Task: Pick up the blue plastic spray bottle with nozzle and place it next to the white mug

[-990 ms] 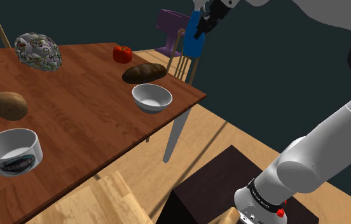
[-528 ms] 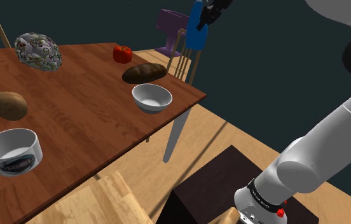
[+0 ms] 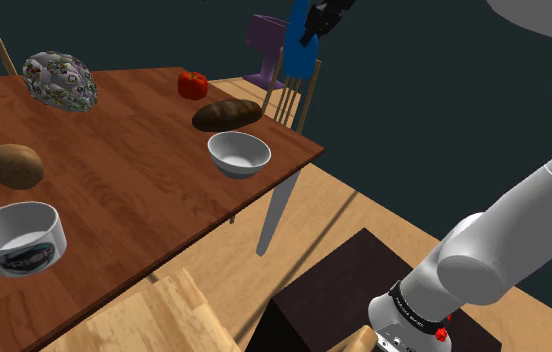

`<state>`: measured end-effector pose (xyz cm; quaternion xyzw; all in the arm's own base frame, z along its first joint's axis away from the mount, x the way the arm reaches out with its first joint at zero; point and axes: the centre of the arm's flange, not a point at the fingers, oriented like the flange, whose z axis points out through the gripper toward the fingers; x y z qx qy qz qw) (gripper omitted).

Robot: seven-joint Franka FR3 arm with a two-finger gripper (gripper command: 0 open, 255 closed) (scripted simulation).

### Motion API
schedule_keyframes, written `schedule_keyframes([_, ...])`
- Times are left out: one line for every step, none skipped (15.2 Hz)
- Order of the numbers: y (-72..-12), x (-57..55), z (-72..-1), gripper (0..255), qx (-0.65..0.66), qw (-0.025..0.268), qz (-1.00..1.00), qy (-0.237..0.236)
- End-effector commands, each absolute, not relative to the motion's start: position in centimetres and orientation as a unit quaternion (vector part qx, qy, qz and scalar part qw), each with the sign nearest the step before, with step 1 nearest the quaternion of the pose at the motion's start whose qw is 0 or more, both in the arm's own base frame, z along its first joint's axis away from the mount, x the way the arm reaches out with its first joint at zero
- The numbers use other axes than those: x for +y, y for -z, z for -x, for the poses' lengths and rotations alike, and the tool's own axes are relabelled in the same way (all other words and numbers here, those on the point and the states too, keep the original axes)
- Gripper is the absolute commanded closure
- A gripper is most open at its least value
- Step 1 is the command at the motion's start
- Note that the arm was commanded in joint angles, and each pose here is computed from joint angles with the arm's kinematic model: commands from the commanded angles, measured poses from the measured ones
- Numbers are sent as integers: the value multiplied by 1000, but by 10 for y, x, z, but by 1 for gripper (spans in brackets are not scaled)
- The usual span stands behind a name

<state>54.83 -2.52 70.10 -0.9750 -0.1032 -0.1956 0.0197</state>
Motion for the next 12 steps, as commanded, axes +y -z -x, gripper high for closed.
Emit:
schedule_keyframes([-696, 1, -545, 255, -103, 20, 975, 196])
schedule_keyframes([-692, 13, -543, 255, -103, 20, 975, 196])
schedule_keyframes([-689, 26, -541, 255, -103, 20, 975, 196])
schedule_keyframes([-685, 39, -539, 255, -103, 20, 975, 196])
schedule_keyframes([-682, 51, -537, 255, -103, 20, 975, 196])
schedule_keyframes([-678, 64, -535, 255, -103, 20, 975, 196])
schedule_keyframes([-674, 76, -534, 255, -103, 20, 975, 196])
schedule_keyframes([-671, 89, -532, 255, -103, 20, 975, 196])
schedule_keyframes([-667, 101, -530, 255, -103, 20, 975, 196])
schedule_keyframes([-664, 114, -528, 255, -103, 20, 975, 196])
schedule_keyframes([-660, 127, -526, 255, -103, 20, 975, 196])
schedule_keyframes([-656, 139, -525, 255, -103, 20, 975, 196])
